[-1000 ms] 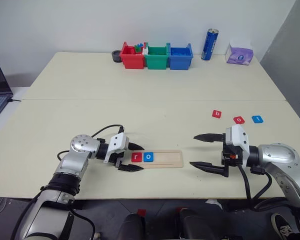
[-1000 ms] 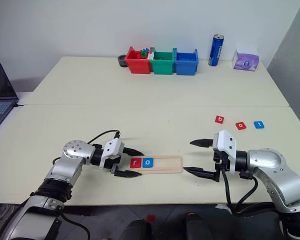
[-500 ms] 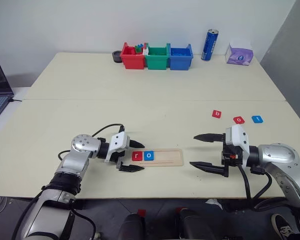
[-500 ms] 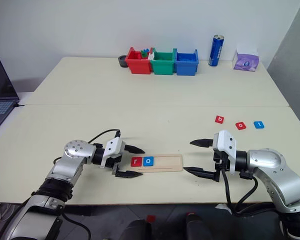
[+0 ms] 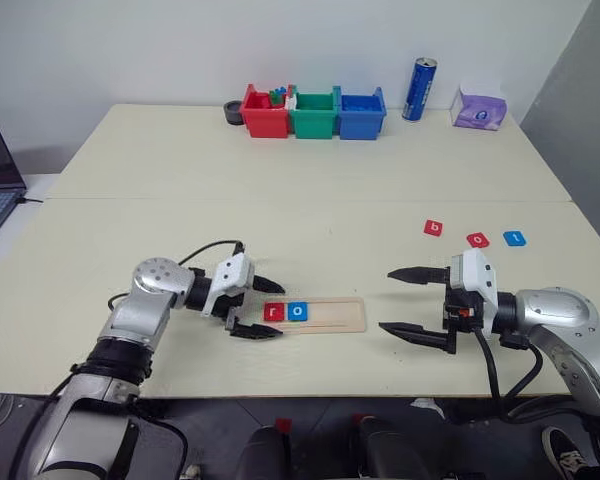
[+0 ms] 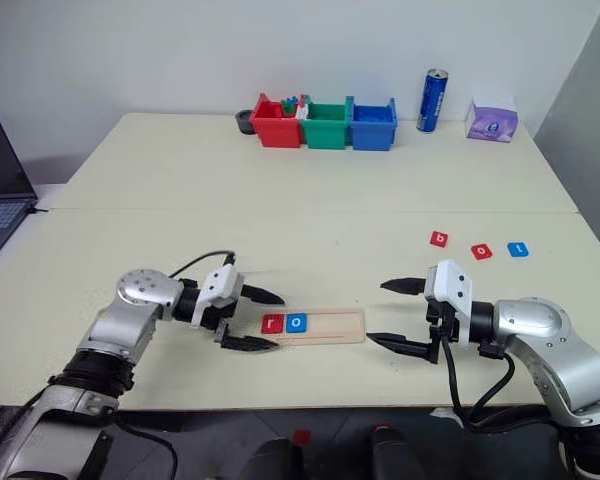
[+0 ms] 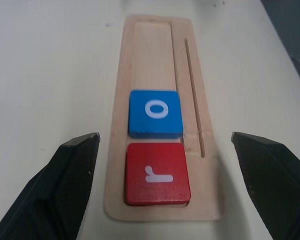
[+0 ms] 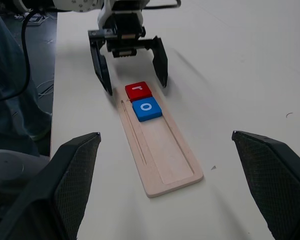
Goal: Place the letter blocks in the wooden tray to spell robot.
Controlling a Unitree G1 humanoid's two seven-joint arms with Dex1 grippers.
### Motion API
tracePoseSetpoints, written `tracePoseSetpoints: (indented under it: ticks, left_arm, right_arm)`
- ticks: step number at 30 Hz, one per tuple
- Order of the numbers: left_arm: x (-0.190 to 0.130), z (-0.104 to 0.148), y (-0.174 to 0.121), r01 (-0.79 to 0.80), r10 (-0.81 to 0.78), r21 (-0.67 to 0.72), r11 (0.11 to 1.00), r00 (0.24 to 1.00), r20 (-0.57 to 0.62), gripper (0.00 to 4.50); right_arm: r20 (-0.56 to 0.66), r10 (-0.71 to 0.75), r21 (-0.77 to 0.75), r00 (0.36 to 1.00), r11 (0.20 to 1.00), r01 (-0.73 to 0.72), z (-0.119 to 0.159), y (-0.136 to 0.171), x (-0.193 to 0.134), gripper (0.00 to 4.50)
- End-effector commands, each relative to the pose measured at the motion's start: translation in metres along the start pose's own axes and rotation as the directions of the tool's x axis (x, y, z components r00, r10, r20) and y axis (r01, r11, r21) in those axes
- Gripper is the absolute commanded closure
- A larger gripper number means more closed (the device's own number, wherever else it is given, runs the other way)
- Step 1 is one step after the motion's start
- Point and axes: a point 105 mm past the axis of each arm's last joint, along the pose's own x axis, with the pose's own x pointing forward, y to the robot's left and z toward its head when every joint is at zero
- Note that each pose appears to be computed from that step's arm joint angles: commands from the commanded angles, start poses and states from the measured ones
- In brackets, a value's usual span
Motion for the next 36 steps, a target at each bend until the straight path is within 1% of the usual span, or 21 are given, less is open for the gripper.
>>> tracePoseSetpoints:
  ticks: [1, 4, 6, 7, 9, 11, 13, 16, 18, 21, 23, 27, 31, 36]
  left_arm:
    - [-0.014, 0.03, 0.004, -0.024, 0.022, 0.038, 0.999, 0.999, 0.045, 0.03]
    - [-0.021, 0.053, 0.012, -0.082, 0.079, 0.028, 0.996, 0.992, 0.103, 0.03]
    - [-0.019, 0.07, 0.019, -0.141, 0.134, 0.033, 0.989, 0.977, 0.167, 0.03]
    - [-0.015, 0.078, 0.022, -0.174, 0.163, 0.039, 0.984, 0.965, 0.204, 0.03]
    - [-0.002, 0.092, 0.025, -0.232, 0.209, 0.06, 0.971, 0.943, 0.259, 0.03]
    - [0.011, 0.102, 0.026, -0.278, 0.248, 0.058, 0.959, 0.918, 0.31, 0.03]
    - [0.023, 0.108, 0.025, -0.296, 0.266, 0.036, 0.954, 0.9, 0.345, 0.03]
    - [0.037, 0.113, 0.02, -0.282, 0.257, 0.011, 0.959, 0.892, 0.373, 0.03]
    - [0.043, 0.114, 0.016, -0.264, 0.242, 0.006, 0.964, 0.892, 0.383, 0.03]
    - [0.048, 0.114, 0.015, -0.249, 0.229, 0.004, 0.968, 0.894, 0.385, 0.03]
    - [0.049, 0.112, 0.018, -0.259, 0.238, 0.005, 0.966, 0.895, 0.378, 0.03]
    - [0.048, 0.107, 0.023, -0.287, 0.267, -0.001, 0.958, 0.893, 0.363, 0.03]
    - [0.051, 0.106, 0.022, -0.291, 0.27, 0.003, 0.957, 0.894, 0.358, 0.03]
    - [0.049, 0.104, 0.022, -0.308, 0.288, 0.003, 0.951, 0.892, 0.349, 0.03]
  right_arm:
    - [0.046, -0.004, -0.022, 0.999, 1.0, 0.005, 0.014, 0.002, -0.002, 0.0]
    - [0.071, -0.041, 0.017, 0.997, 0.999, 0.04, 0.017, -0.002, -0.002, 0.0]
    - [0.102, -0.099, 0.062, 0.99, 0.994, 0.093, 0.02, -0.008, -0.002, 0.0]
    - [0.119, -0.148, 0.09, 0.982, 0.986, 0.138, 0.021, -0.016, 0.0, 0.0]
    - [0.12, -0.286, 0.112, 0.951, 0.955, 0.273, 0.018, -0.037, 0.001, 0.0]
    - [0.069, -0.455, 0.068, 0.888, 0.89, 0.451, 0.007, -0.065, -0.004, 0.0]
    - [0.016, -0.603, 0.043, 0.798, 0.797, 0.602, -0.004, -0.089, -0.016, 0.0]
    - [-0.048, -0.759, 0.033, 0.65, 0.649, 0.76, -0.019, -0.114, -0.035, 0.0]
    - [-0.071, -0.815, 0.049, 0.576, 0.574, 0.818, -0.025, -0.124, -0.041, 0.0]
    - [-0.112, -0.869, 0.07, 0.482, 0.477, 0.876, -0.034, -0.136, -0.043, 0.0]
    - [-0.136, -0.888, 0.09, 0.44, 0.432, 0.898, -0.038, -0.143, -0.041, 0.0]
    - [-0.158, -0.908, 0.117, 0.388, 0.373, 0.921, -0.042, -0.154, -0.033, 0.0]
    - [-0.199, -0.915, 0.16, 0.352, 0.324, 0.932, -0.049, -0.162, -0.025, 0.0]
    - [-0.277, -0.924, 0.239, 0.262, 0.198, 0.951, -0.06, -0.176, -0.019, 0.0]
